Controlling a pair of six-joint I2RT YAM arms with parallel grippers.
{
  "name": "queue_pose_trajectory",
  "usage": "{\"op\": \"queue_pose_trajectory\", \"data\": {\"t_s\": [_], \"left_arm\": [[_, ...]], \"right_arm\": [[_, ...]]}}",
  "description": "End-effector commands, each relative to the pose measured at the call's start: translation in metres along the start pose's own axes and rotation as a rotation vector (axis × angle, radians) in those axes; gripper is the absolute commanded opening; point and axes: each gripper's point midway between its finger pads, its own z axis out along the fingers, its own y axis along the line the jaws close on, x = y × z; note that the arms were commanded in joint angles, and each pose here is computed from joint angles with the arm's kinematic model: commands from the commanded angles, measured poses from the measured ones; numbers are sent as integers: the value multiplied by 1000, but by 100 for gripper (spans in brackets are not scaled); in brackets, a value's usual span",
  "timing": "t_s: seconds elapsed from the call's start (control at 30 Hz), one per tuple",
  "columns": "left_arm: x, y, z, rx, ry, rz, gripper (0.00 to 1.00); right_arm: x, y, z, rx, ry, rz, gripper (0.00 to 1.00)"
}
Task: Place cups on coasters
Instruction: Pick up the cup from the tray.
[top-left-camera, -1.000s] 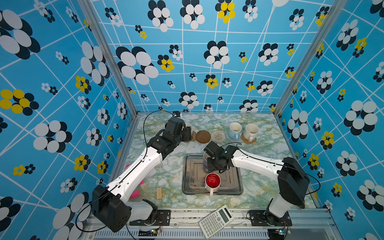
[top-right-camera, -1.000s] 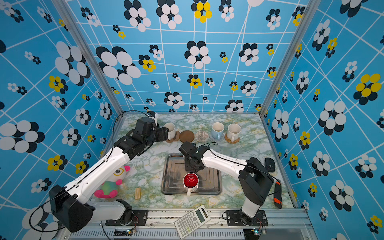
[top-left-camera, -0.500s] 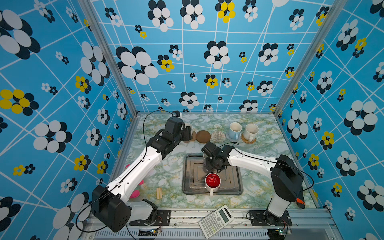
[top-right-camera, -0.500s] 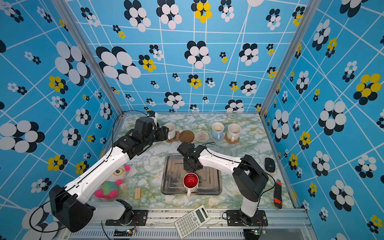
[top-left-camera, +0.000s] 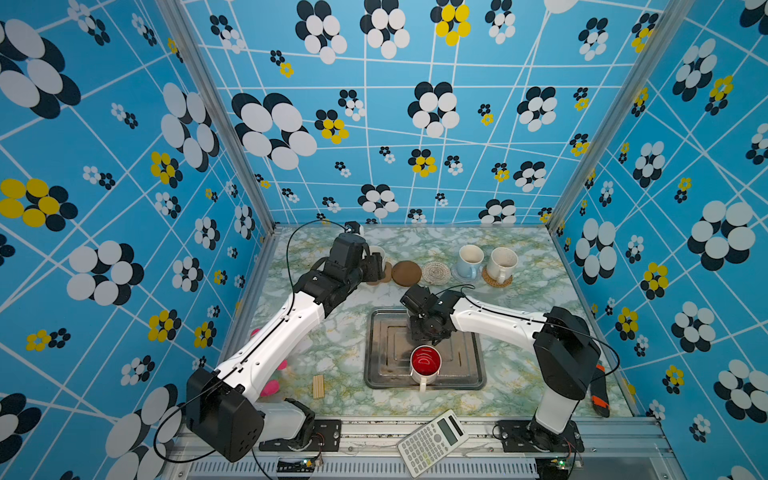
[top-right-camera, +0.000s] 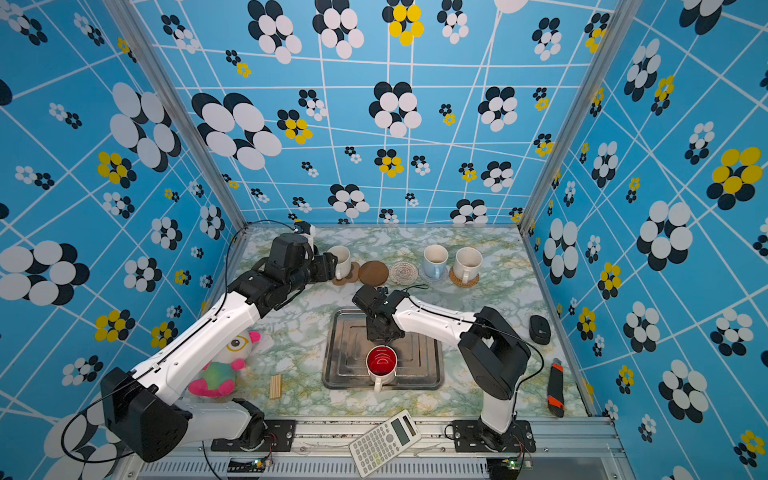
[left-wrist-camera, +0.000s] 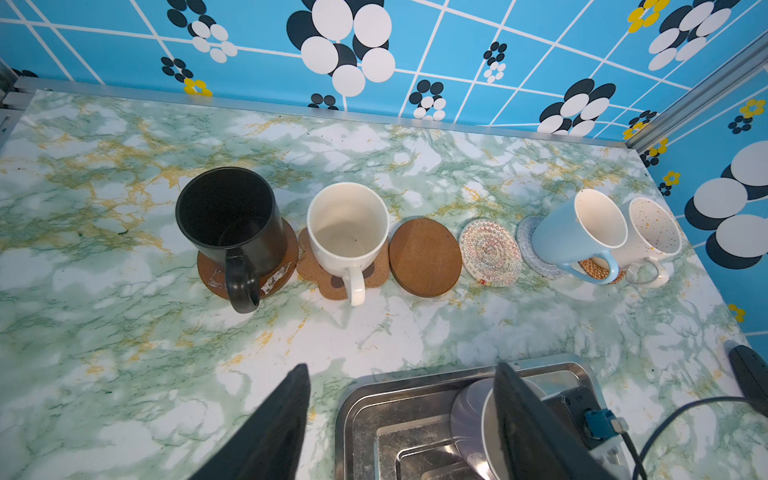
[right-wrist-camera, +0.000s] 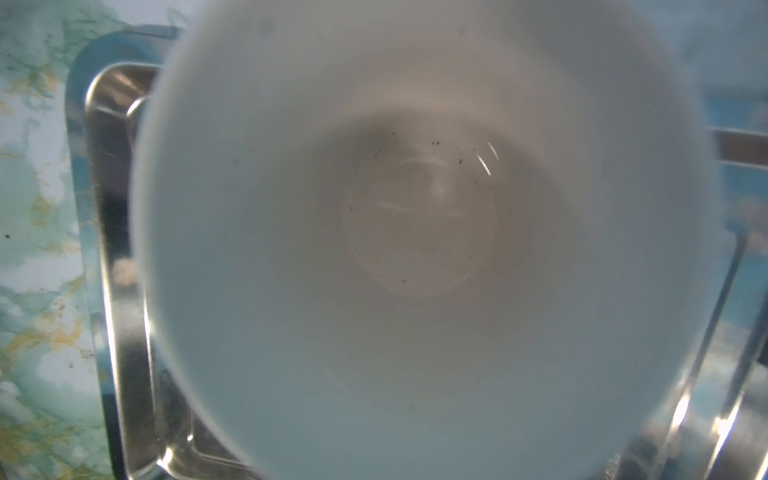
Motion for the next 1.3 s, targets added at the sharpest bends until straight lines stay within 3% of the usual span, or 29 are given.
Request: {"op": "queue_pose_trajectory", "data": {"t_s": [0.0, 0.6, 1.27], "left_arm": [[2, 3, 4, -1, 8, 5, 71], [-2, 8, 2, -8, -3, -4, 71], [-9, 23, -6, -5, -25, -46, 72]], "right_arm": [[-9, 1, -3, 23, -28, -9, 2], [-43, -8, -60, 95, -153, -81, 0], [-135, 14, -87, 52, -282, -129, 0]]}}
